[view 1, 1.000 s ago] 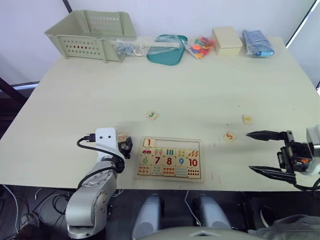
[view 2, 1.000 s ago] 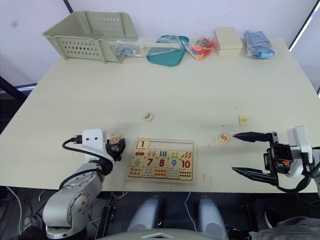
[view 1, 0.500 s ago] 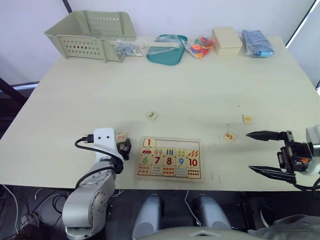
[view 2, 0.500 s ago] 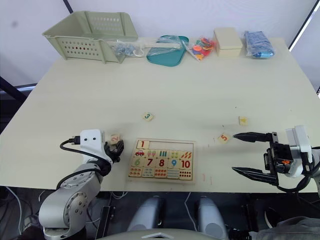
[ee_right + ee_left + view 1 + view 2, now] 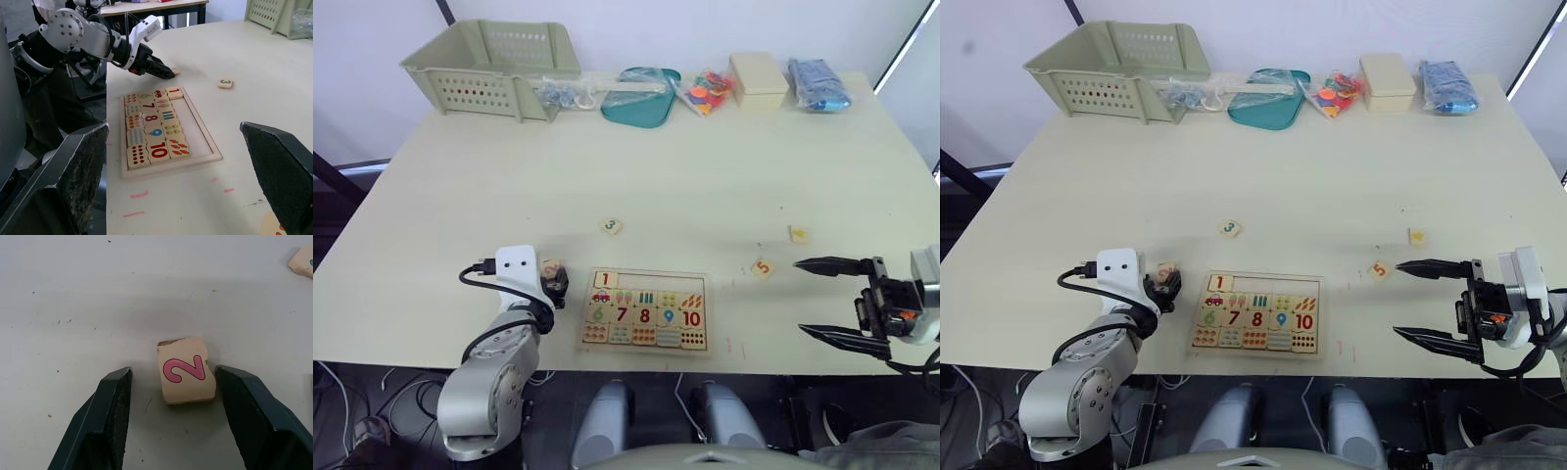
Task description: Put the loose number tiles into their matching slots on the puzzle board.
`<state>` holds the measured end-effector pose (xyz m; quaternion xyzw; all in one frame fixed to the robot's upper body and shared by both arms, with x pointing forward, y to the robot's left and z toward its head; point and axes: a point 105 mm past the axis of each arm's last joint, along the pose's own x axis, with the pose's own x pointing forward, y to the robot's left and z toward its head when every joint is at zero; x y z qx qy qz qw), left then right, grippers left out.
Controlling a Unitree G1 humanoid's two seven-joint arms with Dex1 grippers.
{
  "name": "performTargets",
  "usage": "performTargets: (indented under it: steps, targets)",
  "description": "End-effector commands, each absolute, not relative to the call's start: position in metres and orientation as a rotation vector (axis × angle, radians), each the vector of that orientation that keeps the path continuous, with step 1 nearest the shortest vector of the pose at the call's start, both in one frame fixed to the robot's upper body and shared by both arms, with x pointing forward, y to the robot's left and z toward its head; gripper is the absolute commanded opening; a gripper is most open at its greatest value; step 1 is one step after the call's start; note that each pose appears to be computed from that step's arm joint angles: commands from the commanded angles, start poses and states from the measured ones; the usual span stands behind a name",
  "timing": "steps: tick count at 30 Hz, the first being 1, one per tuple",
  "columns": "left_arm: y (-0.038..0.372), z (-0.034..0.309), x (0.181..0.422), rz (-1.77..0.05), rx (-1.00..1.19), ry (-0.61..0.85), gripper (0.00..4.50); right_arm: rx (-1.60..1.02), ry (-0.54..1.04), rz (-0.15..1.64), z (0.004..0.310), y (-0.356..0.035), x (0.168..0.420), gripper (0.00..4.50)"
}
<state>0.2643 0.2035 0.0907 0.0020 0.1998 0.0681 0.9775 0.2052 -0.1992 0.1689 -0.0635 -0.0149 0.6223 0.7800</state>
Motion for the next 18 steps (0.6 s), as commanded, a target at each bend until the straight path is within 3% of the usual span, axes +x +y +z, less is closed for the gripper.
performTargets:
  steps: [1,14,18]
  targets:
    - [0.2055,0.0963,0.2613,0.146,0.011,0.386,2.9,-0.159,-0.062,1.352,0.1743,-0.1973,0.203,4.5]
    - [0.2056,0.0968,0.2615,0.147,0.007,0.389,2.9,-0.155,-0.067,1.357,0.1737,-0.1961,0.2036,4.5]
    - [0.2055,0.0966,0.2611,0.146,0.005,0.389,1.63,-0.155,-0.067,1.357,0.1735,-0.196,0.2034,4.5]
